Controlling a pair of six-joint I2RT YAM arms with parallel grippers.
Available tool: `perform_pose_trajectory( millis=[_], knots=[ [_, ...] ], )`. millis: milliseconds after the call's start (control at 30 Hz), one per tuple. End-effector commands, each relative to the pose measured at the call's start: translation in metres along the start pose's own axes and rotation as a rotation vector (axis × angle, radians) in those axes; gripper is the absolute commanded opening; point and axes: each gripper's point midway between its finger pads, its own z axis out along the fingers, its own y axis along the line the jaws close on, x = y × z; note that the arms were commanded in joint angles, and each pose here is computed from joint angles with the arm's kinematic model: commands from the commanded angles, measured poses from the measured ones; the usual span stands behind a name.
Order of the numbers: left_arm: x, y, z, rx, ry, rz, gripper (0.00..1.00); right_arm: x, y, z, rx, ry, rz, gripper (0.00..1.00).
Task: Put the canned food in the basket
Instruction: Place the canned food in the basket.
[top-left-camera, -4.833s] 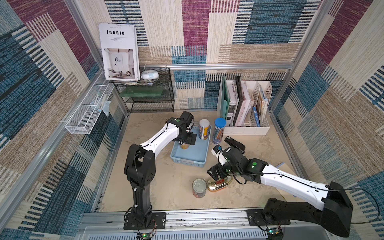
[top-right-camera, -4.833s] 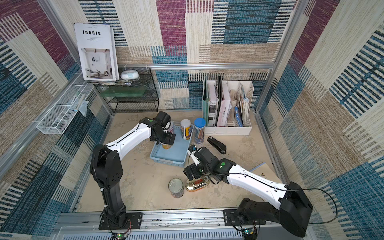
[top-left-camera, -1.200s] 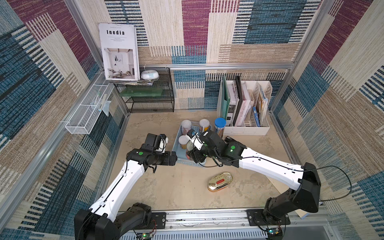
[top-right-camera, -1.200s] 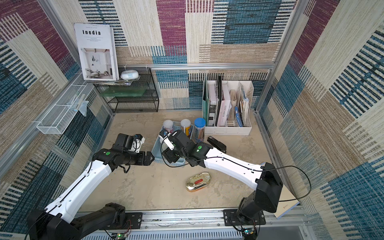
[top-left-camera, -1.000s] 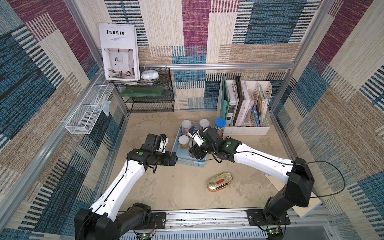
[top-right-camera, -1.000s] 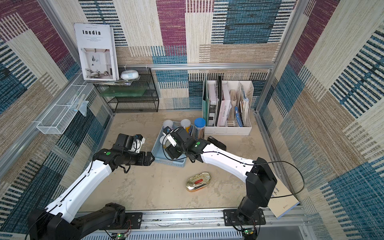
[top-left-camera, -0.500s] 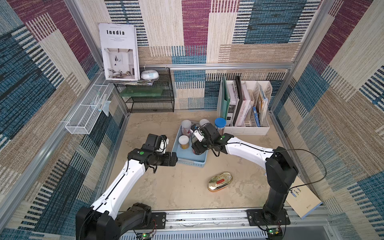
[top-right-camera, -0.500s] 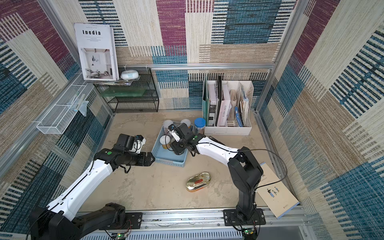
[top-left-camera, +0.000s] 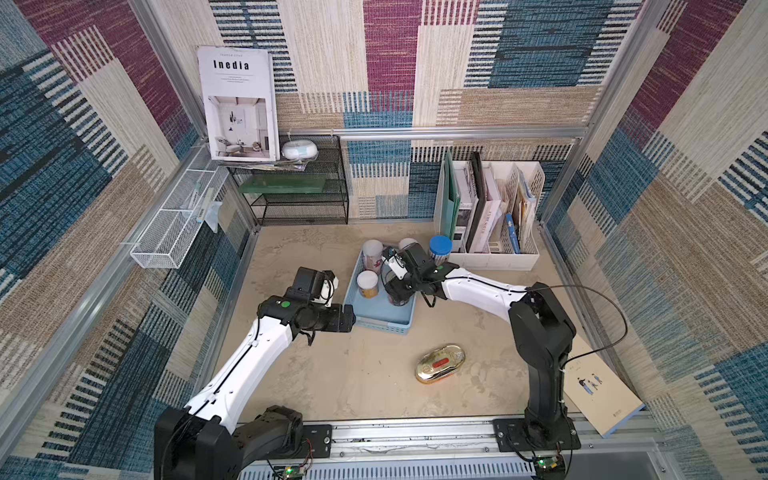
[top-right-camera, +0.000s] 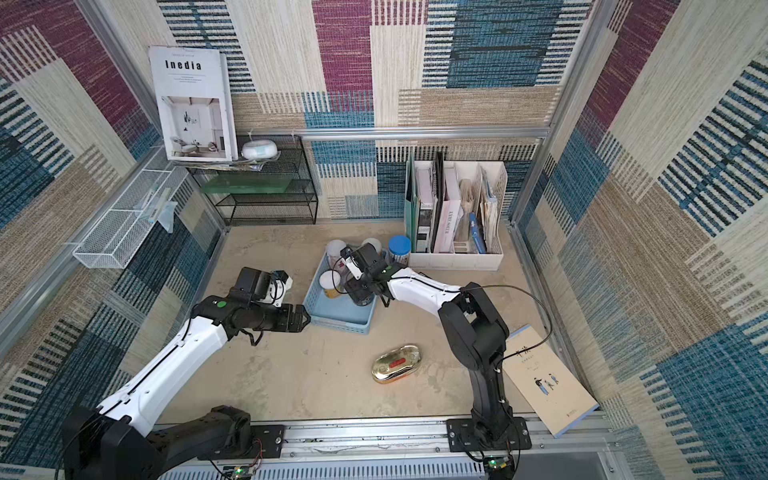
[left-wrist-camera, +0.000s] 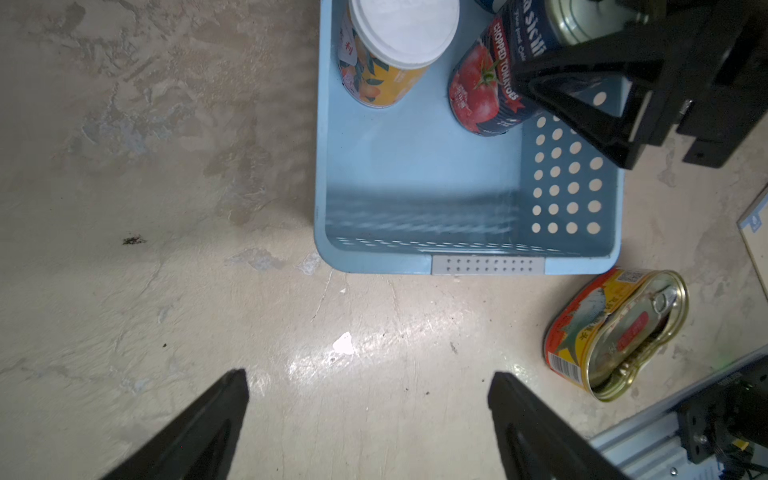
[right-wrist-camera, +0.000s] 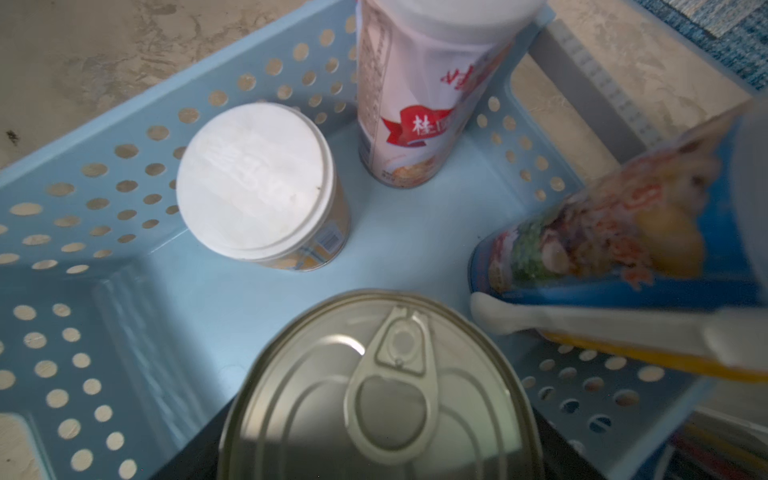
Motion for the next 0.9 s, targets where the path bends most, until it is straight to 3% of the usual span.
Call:
perform_pose_trajectory(
  millis=[0,133,300,433,667,867],
  knots=[
    [-0.003,-0.003,-0.001,0.017,-0.009,0.006,0.95,-0.016,-0.007,-0.001,0.016,-0.061,0.005,0.57],
    [-0.002,-0.005,0.000,0.027,-0.001,0.005,0.96,-0.009,-0.010,-0.001,0.015,-0.045,0.013,0.62],
    [-0.001,-0.003,0.001,0.021,0.005,-0.001,0.98,-0.007,-0.012,-0.003,0.027,-0.036,0.016,0.89],
    [-0.001,-0.005,0.000,0.029,0.001,0.000,0.99,-0.015,-0.008,-0.015,0.002,-0.066,0.015,0.99],
    [-0.002,-0.008,-0.001,0.047,-0.001,0.002,0.99,-0.035,0.003,-0.057,-0.064,-0.174,0.010,0.99],
    [-0.003,-0.009,-0.002,0.050,-0.010,0.004,0.99,-0.025,0.015,-0.106,-0.125,-0.212,-0.041,0.99]
  ],
)
